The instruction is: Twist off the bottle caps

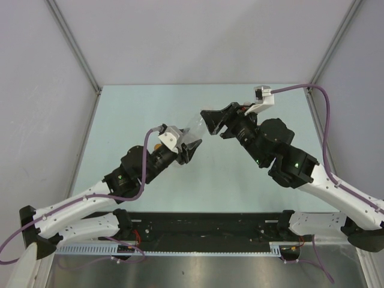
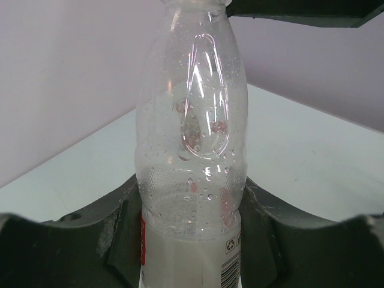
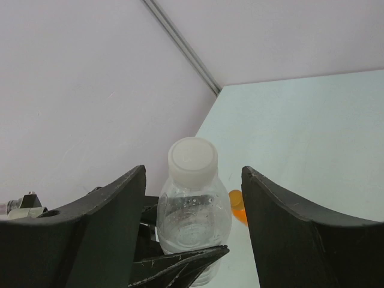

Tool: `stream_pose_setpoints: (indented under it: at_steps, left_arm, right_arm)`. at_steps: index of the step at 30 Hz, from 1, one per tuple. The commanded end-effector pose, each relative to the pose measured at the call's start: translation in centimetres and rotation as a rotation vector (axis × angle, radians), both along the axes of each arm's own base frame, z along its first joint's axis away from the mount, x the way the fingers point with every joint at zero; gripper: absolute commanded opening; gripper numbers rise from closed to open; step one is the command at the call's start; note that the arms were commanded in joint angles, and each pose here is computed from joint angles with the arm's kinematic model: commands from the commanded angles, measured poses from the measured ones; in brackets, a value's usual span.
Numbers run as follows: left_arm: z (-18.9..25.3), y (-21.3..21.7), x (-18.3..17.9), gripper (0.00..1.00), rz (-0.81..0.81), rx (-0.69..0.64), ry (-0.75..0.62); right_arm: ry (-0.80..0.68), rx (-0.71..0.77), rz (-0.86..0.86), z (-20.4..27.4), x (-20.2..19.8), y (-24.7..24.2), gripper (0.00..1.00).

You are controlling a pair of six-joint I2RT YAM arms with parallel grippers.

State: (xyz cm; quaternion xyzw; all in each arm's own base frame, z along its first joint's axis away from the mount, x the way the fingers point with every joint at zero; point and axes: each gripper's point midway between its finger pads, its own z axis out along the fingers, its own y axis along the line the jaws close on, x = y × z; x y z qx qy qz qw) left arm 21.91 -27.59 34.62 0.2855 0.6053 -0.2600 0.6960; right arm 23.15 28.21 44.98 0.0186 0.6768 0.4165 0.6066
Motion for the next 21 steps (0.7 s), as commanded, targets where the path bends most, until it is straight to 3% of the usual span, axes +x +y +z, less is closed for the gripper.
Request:
stream_pose_setpoints:
  at_steps: [1, 6, 11, 21]
  left_arm:
    - [1.3, 0.4, -0.2, 0.0, 0.015, -0.023, -0.044]
    - [1.3, 0.6, -0.3, 0.0, 0.019, -0.021, -0.05]
    - [1.2, 0.5, -0.4, 0.0, 0.016, -0.017, -0.05]
    - [1.0, 0.2, -0.6, 0.0, 0.011, -0.008, -0.058]
  right_arm:
    - [-0.039, 0.084, -0.037, 3.2, 0.2, -0.7, 0.68]
    - [-0.035, 0.083, -0.04, 3.1, 0.4, -0.4, 0.6]
    - [-0.029, 0.08, -0.038, 2.8, 0.6, -0.1, 0.46]
    - [-0.023, 0.077, -0.039, 2.4, 1.0, 0.5, 0.45]
